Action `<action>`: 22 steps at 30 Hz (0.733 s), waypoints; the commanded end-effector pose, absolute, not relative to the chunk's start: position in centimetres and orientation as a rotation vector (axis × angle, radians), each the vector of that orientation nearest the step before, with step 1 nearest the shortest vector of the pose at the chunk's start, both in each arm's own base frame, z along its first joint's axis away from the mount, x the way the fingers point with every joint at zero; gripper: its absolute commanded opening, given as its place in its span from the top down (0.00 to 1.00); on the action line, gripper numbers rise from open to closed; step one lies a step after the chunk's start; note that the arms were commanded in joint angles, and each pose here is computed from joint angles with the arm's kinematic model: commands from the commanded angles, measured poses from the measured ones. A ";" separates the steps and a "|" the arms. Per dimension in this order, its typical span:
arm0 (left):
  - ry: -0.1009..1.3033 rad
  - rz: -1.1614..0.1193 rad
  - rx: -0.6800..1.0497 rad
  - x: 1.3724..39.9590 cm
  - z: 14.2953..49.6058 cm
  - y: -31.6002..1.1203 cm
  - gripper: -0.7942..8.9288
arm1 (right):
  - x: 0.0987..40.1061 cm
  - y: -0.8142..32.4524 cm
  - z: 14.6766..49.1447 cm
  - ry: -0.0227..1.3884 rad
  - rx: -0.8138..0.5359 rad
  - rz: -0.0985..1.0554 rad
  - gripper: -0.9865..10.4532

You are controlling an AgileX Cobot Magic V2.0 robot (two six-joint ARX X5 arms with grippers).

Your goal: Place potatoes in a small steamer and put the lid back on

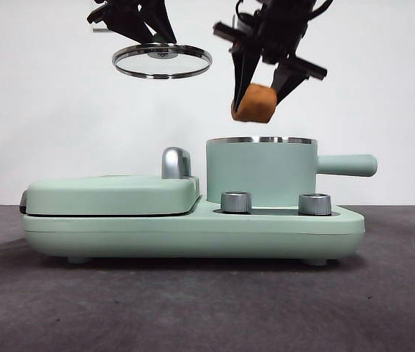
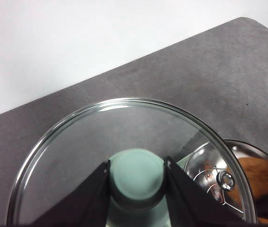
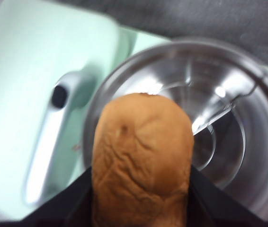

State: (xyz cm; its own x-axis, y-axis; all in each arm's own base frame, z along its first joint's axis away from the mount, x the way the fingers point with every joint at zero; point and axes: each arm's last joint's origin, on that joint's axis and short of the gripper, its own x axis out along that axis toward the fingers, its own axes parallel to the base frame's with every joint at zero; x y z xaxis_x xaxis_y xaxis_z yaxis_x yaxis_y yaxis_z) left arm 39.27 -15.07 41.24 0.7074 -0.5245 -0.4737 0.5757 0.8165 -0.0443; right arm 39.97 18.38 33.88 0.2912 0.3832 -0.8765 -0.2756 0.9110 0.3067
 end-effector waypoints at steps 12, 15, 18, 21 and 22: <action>0.415 -0.622 0.114 38.9 42.9 -15.1 0.87 | 42.0 19.4 28.1 1.375 -0.031 0.383 0.90; 0.415 -0.621 0.114 38.9 42.9 -15.1 0.87 | 42.0 19.4 27.8 1.386 -0.040 0.375 0.90; 0.415 -0.621 0.114 38.9 42.9 -15.1 0.87 | 42.0 19.4 27.8 1.386 -0.041 0.376 0.89; 0.417 -0.622 0.113 38.9 42.9 -15.1 0.87 | 41.9 19.6 27.8 1.386 -0.047 0.383 0.80; 0.418 -0.621 0.113 38.9 42.9 -15.1 0.87 | 41.8 19.6 27.8 1.384 -0.054 0.387 0.77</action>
State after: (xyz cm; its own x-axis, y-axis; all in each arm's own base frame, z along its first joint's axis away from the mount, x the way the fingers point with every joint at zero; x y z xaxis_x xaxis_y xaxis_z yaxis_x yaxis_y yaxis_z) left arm 39.27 -15.07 41.24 0.7076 -0.5246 -0.4734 0.5757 0.8165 -0.0442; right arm 42.22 19.28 28.33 0.1932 0.2611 -0.9458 -0.2819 0.9381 0.2014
